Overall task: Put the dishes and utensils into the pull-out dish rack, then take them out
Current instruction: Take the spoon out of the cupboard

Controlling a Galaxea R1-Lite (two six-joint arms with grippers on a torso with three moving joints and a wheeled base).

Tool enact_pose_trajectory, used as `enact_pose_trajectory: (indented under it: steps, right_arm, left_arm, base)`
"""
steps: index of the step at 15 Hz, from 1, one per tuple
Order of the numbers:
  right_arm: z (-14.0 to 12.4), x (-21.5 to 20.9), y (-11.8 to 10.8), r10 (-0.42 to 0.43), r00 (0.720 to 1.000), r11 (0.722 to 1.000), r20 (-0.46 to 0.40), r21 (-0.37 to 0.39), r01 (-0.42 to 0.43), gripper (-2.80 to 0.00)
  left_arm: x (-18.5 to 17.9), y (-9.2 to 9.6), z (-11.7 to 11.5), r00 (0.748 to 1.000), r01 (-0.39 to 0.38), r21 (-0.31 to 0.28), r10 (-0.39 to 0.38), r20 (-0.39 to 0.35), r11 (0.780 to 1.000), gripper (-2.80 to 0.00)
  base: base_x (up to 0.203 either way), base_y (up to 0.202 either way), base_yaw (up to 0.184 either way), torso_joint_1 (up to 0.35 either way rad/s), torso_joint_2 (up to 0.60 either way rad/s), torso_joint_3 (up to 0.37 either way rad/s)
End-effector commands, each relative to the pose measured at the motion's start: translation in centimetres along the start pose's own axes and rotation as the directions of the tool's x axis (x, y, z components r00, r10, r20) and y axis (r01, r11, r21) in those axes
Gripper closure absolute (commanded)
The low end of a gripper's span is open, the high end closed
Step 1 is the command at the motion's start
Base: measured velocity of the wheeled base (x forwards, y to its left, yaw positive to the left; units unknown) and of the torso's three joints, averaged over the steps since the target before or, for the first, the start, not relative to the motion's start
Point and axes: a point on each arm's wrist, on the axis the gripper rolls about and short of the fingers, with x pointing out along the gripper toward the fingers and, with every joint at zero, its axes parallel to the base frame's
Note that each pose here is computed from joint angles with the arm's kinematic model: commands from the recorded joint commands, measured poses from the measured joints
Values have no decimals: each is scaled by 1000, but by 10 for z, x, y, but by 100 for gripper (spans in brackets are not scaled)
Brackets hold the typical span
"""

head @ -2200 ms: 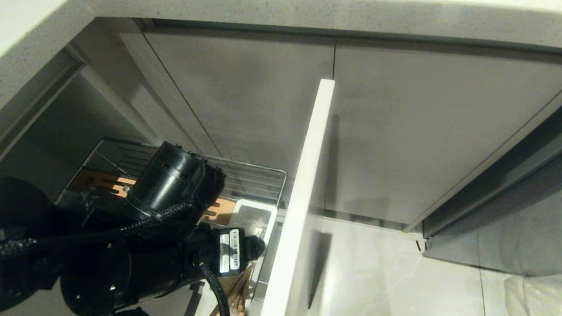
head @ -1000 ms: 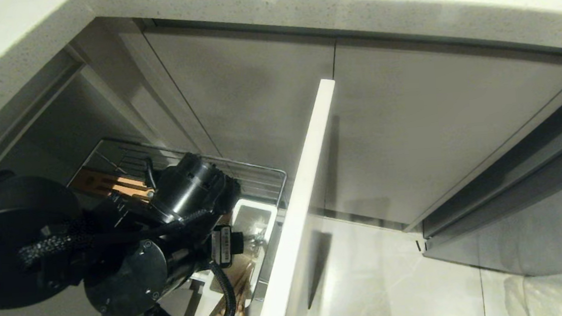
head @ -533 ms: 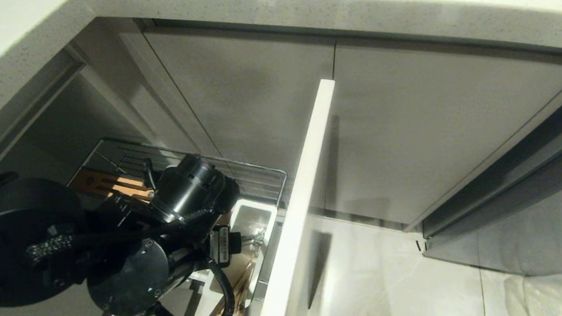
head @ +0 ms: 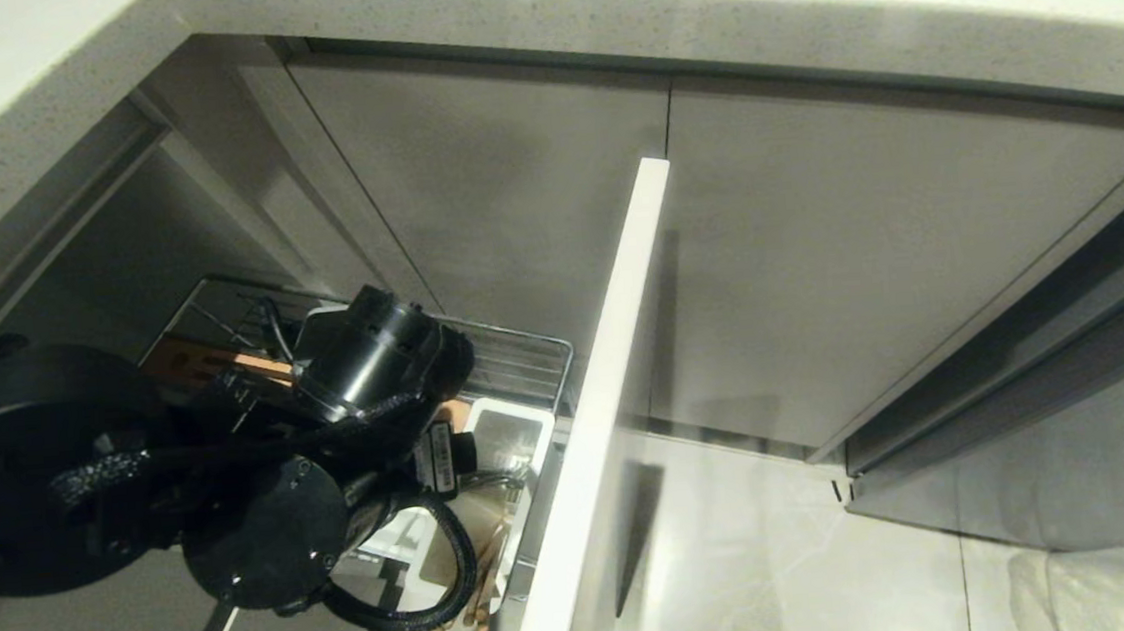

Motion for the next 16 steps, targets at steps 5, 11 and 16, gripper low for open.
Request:
enact_pose_trajectory:
  steps: [5, 11, 16]
  right_arm:
    - [0, 0, 0, 0, 1000, 1000, -1, 0, 0, 0]
    - [0, 0, 0, 0, 1000, 1000, -1, 0, 0, 0]
    - [0, 0, 0, 0, 1000, 1000, -1, 0, 0, 0]
  left_arm:
    - [-2, -5, 4, 1000, 23, -69, -22, 21, 997, -280]
    - [-8, -19, -2, 999, 40, -368, -47, -12, 929, -280]
    - [-5, -12, -8, 986, -2, -420, -67, -151, 908, -280]
  base:
    - [0, 0, 0, 0, 0, 0]
    - [0, 0, 0, 0, 0, 0]
    - [0, 0, 0, 0, 0, 0]
